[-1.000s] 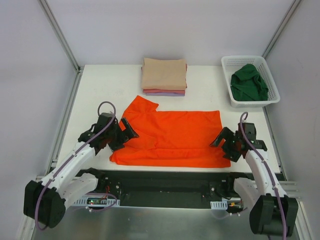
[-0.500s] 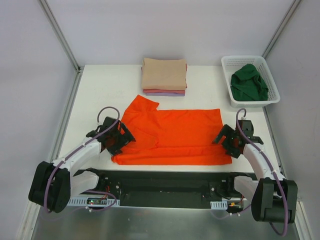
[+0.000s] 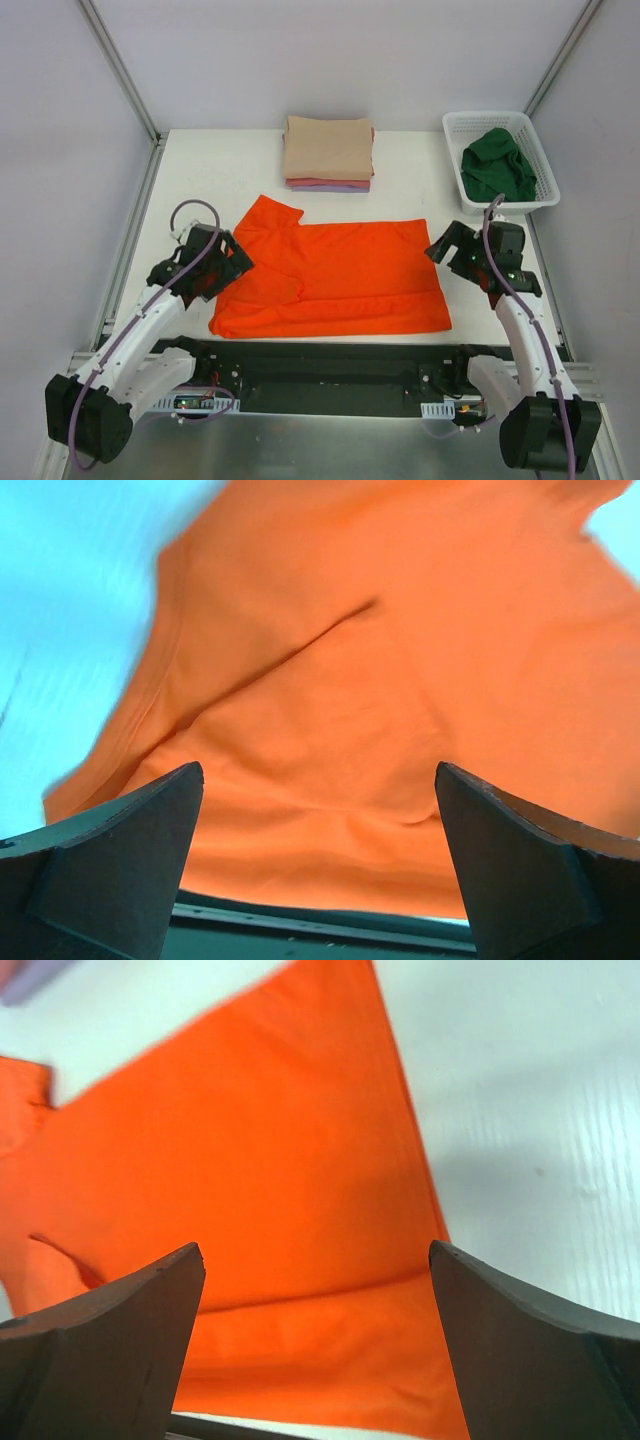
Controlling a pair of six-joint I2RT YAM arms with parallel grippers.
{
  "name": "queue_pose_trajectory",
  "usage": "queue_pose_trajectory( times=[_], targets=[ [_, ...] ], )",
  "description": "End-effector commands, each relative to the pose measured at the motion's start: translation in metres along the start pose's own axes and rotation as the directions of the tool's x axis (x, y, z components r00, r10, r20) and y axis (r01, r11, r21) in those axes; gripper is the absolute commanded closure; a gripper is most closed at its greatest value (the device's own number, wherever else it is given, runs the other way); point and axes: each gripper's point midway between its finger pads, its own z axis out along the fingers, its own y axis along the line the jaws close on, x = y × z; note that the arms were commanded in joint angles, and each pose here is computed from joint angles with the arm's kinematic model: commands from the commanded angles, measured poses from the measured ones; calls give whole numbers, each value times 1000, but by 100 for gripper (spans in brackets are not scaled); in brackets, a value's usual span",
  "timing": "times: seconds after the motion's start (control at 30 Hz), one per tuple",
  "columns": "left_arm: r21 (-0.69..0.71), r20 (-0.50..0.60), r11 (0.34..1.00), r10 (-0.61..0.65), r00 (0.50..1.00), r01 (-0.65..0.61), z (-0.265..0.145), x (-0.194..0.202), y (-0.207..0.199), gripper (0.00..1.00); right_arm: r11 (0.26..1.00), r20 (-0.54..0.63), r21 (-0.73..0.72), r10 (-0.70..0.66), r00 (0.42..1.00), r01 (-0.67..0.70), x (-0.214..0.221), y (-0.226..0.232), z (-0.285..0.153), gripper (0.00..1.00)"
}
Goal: Fold and stack the t-shirts
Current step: Fold the flattened tshirt in 1/3 of the way, then grap the side of the flattened tshirt furthest away from the robot with both arms
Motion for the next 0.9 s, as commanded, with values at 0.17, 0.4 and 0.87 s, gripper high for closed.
queue_pose_trajectory(
  times=[0.17, 0.4, 0.87],
  targets=[
    [-78, 228, 965, 263, 938, -252, -15, -132, -97, 1, 979, 102, -149, -126, 987, 141, -89, 63, 14, 4],
    [-40, 65, 910, 415, 908, -413, 73, -187, -144, 1, 967, -12, -35, -253, 967, 253, -110, 59, 61, 4],
    [34, -115, 873, 487, 866, -487, 199, -182, -160, 32, 950, -155, 44, -298, 942, 308, -95, 28, 108, 4]
  ],
)
